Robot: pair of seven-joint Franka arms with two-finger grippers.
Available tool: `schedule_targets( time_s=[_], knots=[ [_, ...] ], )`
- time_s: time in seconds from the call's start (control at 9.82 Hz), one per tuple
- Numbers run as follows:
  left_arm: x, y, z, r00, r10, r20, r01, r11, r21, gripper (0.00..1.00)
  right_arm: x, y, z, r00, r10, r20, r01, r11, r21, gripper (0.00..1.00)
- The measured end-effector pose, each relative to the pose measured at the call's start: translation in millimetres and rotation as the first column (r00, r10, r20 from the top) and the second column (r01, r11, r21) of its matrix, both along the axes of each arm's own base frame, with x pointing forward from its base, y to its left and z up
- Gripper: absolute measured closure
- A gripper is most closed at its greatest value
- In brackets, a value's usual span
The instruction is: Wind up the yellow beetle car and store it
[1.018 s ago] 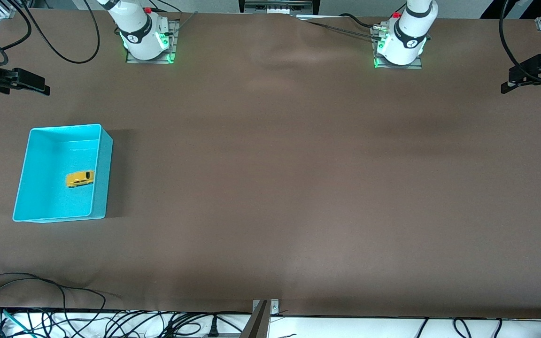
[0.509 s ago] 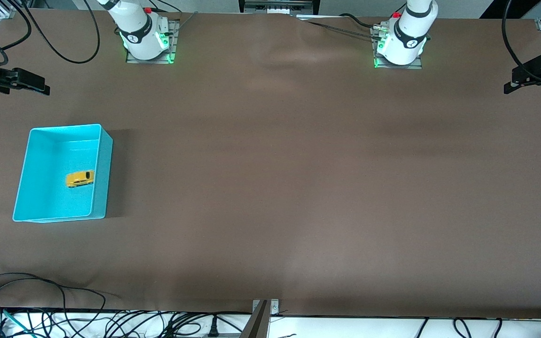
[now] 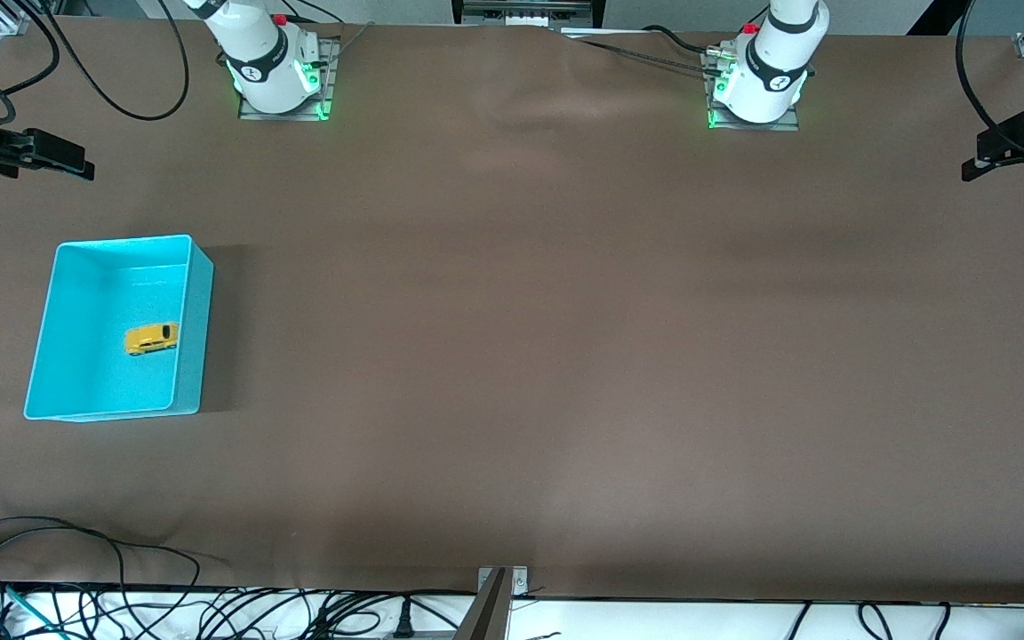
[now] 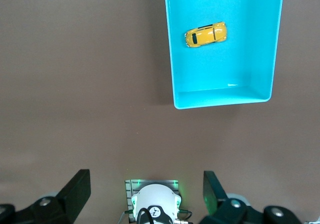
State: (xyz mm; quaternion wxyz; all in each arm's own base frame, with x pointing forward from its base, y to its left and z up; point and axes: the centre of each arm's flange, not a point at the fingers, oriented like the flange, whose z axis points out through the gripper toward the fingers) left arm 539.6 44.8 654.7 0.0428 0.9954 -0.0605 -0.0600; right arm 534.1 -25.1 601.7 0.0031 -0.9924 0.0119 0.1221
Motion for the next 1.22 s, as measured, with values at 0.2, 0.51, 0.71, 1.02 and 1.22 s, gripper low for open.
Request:
schedule_targets(
  time_s=[0.2, 0.51, 0.71, 1.02, 1.22],
  knots=[
    [0.2, 0.4, 0.1, 1.000, 0.000, 0.002, 0.000, 1.000, 0.005, 0.00, -1.3, 0.0, -0.6, 1.000, 0.000, -0.010, 0.000, 1.000, 0.000, 0.00],
    [0.3, -0.3, 0.1, 1.000, -0.001, 0.002, 0.001, 1.000, 0.006, 0.00, -1.5, -0.4, -0.7, 1.000, -0.001, -0.012, 0.001, 1.000, 0.001, 0.00],
    [0.3, -0.4, 0.2, 1.000, -0.001, 0.002, 0.001, 1.000, 0.006, 0.00, -1.5, -0.7, -0.7, 1.000, -0.001, -0.012, 0.001, 1.000, 0.001, 0.00],
    [0.3, -0.3, 0.2, 1.000, -0.001, 0.002, 0.001, 1.000, 0.006, 0.00, -1.5, -0.8, -0.8, 1.000, -0.002, -0.012, 0.002, 1.000, 0.001, 0.00],
    [0.2, 0.0, 0.2, 1.000, -0.001, 0.002, 0.001, 1.000, 0.006, 0.00, -1.4, -0.9, -1.3, 1.000, -0.002, -0.014, 0.002, 1.000, 0.001, 0.00]
  ],
)
